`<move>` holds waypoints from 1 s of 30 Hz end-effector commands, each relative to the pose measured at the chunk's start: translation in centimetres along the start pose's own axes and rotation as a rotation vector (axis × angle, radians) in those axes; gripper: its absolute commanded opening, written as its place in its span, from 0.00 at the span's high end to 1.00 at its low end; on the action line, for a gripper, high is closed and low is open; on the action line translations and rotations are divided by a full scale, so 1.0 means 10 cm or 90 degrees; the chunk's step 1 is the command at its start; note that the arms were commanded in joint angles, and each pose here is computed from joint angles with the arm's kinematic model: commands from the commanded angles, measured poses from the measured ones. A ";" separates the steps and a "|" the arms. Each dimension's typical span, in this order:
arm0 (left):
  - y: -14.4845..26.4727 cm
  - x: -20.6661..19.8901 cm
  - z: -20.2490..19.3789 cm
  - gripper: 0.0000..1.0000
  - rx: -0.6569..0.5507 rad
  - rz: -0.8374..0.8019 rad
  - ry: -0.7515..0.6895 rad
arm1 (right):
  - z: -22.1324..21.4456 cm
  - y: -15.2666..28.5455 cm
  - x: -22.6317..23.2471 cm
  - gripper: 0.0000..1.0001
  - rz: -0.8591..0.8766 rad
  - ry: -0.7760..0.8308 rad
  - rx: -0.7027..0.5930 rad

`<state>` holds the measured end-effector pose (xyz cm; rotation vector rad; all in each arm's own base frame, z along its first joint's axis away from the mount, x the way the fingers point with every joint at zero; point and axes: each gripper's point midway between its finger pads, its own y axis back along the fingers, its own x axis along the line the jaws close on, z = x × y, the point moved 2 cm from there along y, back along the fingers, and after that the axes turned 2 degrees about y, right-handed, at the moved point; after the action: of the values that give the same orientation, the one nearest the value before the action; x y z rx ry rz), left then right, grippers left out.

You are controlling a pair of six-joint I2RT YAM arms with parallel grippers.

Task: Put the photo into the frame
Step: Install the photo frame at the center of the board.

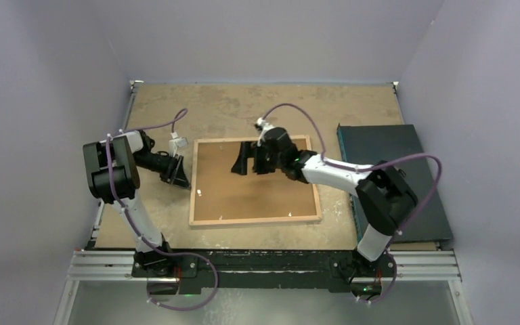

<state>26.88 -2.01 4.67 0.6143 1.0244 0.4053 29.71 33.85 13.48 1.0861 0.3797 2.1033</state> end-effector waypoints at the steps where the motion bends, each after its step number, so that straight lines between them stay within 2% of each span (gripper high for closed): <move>1: -0.05 -0.10 0.15 0.58 -0.042 -0.073 -0.006 | 0.06 -0.15 0.66 0.05 0.148 0.083 -0.019; 6: -0.13 0.03 0.21 0.65 -0.033 -0.014 -0.017 | -0.18 -0.35 0.91 0.07 0.217 0.129 0.008; 11: -0.23 0.14 0.19 0.86 -0.020 0.016 -0.011 | -0.43 -0.58 1.06 0.08 0.262 0.172 0.037; 14: -0.25 0.17 0.15 0.92 -0.014 0.023 -0.005 | -0.55 -0.74 1.10 0.08 0.277 0.189 0.057; 21: -0.25 0.16 0.13 0.94 -0.014 0.027 -0.003 | -0.72 -0.99 1.19 0.09 0.301 0.207 0.087; 30: -0.24 0.17 0.14 0.95 -0.013 0.034 -0.007 | -0.87 -1.06 1.25 0.09 0.323 0.202 0.110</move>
<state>27.68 -3.90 3.84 0.5678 1.1334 0.4264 23.13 49.48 7.61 1.0537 0.5520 2.6643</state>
